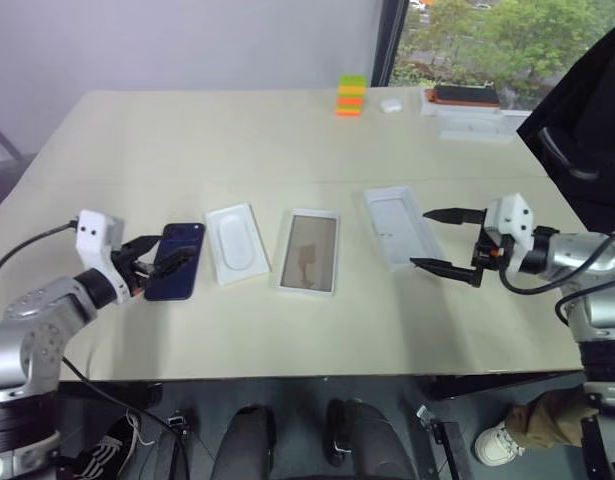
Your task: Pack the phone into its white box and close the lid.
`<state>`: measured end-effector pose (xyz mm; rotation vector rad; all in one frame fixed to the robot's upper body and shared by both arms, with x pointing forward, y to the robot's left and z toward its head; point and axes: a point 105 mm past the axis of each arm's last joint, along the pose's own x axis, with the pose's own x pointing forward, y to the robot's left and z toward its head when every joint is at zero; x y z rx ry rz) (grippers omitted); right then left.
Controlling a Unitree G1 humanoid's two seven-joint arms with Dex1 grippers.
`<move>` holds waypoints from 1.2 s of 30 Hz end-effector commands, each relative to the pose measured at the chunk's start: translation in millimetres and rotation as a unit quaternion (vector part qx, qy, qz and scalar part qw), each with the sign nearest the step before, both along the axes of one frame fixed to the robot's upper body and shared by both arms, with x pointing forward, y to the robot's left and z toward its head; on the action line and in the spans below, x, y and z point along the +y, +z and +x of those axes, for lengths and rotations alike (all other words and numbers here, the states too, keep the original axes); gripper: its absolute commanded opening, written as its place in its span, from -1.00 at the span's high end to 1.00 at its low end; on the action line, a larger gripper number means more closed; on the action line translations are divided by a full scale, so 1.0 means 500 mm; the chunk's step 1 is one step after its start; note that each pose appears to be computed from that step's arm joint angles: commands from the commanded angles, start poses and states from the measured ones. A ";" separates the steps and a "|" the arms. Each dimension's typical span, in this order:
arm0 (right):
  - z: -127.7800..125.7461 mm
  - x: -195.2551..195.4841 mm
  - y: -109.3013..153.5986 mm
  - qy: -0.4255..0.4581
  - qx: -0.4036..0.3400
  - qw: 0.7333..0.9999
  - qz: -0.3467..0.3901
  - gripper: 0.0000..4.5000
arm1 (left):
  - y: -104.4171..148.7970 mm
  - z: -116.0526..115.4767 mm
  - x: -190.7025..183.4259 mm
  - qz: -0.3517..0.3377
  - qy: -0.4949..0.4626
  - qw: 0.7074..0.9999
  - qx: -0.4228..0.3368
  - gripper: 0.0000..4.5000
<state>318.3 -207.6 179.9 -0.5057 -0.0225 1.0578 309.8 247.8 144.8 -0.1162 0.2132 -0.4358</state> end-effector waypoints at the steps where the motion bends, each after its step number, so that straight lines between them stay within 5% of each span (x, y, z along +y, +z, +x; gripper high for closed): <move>1: 0.000 0.018 0.032 0.007 -0.035 0.999 -0.003 -0.98 | 0.020 0.006 -0.040 -0.010 0.013 1.000 -0.016 -0.99; 22: 0.014 0.082 0.027 0.029 -0.034 0.999 0.013 -0.98 | -0.030 0.008 -0.143 -0.117 0.024 0.985 0.127 -0.99; 36: 0.009 0.085 0.017 0.030 -0.030 0.999 0.013 -0.98 | -0.037 0.028 -0.122 -0.078 0.084 0.987 0.110 -0.99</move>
